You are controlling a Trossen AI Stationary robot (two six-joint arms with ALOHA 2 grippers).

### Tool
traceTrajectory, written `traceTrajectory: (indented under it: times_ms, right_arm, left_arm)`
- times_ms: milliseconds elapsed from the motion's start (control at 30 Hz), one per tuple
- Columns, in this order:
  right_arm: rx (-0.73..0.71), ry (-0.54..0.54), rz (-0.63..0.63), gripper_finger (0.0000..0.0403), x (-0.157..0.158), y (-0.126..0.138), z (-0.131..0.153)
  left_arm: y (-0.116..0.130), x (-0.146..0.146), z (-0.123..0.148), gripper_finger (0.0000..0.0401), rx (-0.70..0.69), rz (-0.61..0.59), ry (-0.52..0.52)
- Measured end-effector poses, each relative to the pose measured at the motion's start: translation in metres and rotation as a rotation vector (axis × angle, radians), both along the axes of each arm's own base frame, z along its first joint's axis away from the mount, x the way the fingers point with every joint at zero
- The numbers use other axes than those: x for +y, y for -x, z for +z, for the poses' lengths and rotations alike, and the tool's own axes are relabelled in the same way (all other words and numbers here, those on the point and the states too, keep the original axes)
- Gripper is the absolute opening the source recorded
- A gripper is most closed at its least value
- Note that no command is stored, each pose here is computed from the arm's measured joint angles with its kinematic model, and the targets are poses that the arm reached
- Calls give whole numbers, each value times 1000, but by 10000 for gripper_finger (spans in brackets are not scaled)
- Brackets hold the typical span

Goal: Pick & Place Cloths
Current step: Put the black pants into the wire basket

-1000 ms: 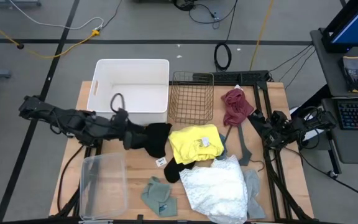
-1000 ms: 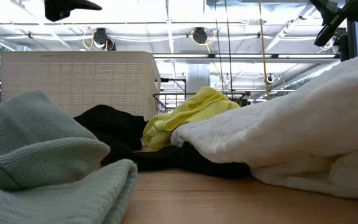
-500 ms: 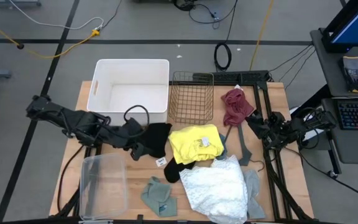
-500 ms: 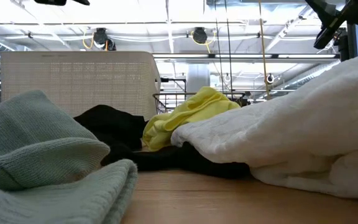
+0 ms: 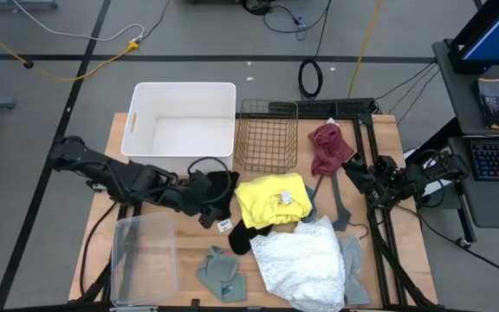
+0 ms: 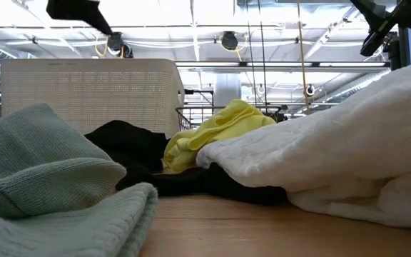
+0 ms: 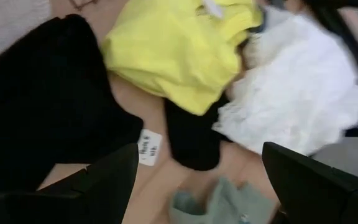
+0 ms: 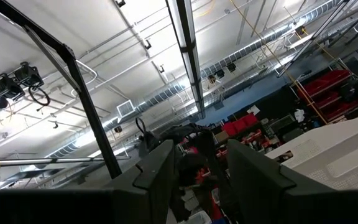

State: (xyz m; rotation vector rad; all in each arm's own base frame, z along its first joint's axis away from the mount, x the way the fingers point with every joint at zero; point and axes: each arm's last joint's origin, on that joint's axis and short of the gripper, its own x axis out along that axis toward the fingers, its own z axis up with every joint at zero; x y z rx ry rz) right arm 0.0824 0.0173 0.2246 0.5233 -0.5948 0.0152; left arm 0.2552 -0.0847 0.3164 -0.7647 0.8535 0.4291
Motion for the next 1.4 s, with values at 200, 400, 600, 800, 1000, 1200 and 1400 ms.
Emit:
traceTrajectory:
  times_ms: [200,400,600,800,1000,1200,1400]
  right_arm:
    - [0,0,0,141,0,0,0]
    - [0,0,0,141,0,0,0]
    - [-1,0,0,141,0,0,0]
    - [-1,0,0,141,0,0,0]
    - [-1,0,0,141,0,0,0]
    - [-1,0,0,141,0,0,0]
    - [-1,0,0,141,0,0,0]
  left_arm:
    - [-8,-2,-16,347,92,-13,-43]
    - [-12,-4,-23,347,125,-59,-81]
    - [-11,-4,-23,347,129,-69,-90]
    - [-11,-4,-24,347,134,-93,-107]
    - [-9,-1,-32,347,159,-44,-110]
    - [-9,-2,-32,347,161,-88,-134]
    - [-9,-1,-32,347,166,-106,-175]
